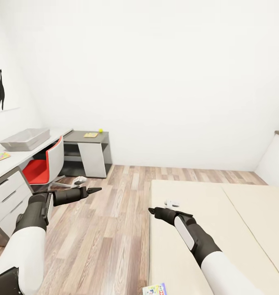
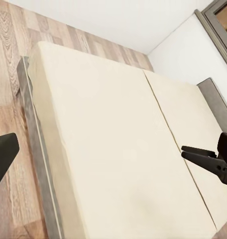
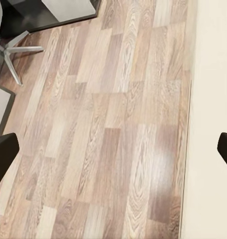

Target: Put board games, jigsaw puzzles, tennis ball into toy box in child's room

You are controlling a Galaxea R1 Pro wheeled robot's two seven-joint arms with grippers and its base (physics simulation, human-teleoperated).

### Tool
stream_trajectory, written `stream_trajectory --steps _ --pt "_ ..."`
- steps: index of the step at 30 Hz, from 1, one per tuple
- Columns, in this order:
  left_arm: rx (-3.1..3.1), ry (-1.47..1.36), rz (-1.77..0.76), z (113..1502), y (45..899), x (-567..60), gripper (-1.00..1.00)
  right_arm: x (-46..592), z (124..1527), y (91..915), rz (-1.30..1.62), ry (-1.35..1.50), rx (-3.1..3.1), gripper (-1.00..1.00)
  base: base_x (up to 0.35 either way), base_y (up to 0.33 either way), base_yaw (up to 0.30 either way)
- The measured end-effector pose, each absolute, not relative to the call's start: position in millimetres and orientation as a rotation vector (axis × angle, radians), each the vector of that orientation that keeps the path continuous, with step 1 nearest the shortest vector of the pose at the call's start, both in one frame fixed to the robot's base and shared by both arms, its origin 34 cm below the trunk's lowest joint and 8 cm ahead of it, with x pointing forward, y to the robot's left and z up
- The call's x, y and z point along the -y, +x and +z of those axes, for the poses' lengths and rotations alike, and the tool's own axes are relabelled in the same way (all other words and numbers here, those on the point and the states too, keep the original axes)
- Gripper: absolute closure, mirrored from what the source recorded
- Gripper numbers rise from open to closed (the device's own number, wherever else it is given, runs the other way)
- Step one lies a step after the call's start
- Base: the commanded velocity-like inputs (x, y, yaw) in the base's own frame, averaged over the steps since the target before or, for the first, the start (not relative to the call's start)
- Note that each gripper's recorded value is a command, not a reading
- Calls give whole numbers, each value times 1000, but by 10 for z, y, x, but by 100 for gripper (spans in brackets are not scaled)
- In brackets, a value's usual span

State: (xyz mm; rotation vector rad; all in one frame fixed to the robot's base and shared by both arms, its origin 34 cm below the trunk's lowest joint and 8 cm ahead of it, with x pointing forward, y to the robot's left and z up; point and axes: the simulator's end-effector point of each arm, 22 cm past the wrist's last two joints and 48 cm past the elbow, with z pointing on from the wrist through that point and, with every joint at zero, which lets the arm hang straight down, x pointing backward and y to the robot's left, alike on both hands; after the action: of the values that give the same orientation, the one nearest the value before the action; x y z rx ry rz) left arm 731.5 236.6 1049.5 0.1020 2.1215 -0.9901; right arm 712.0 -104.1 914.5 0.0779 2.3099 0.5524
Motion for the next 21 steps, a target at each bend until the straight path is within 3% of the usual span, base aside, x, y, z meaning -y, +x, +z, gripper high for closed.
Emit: stream_trajectory --steps 21 --pt "-2121 103 -990 10501 7313 -2365 -100 1035 9153 7121 555 79 -2309 -100 0 0 -3"
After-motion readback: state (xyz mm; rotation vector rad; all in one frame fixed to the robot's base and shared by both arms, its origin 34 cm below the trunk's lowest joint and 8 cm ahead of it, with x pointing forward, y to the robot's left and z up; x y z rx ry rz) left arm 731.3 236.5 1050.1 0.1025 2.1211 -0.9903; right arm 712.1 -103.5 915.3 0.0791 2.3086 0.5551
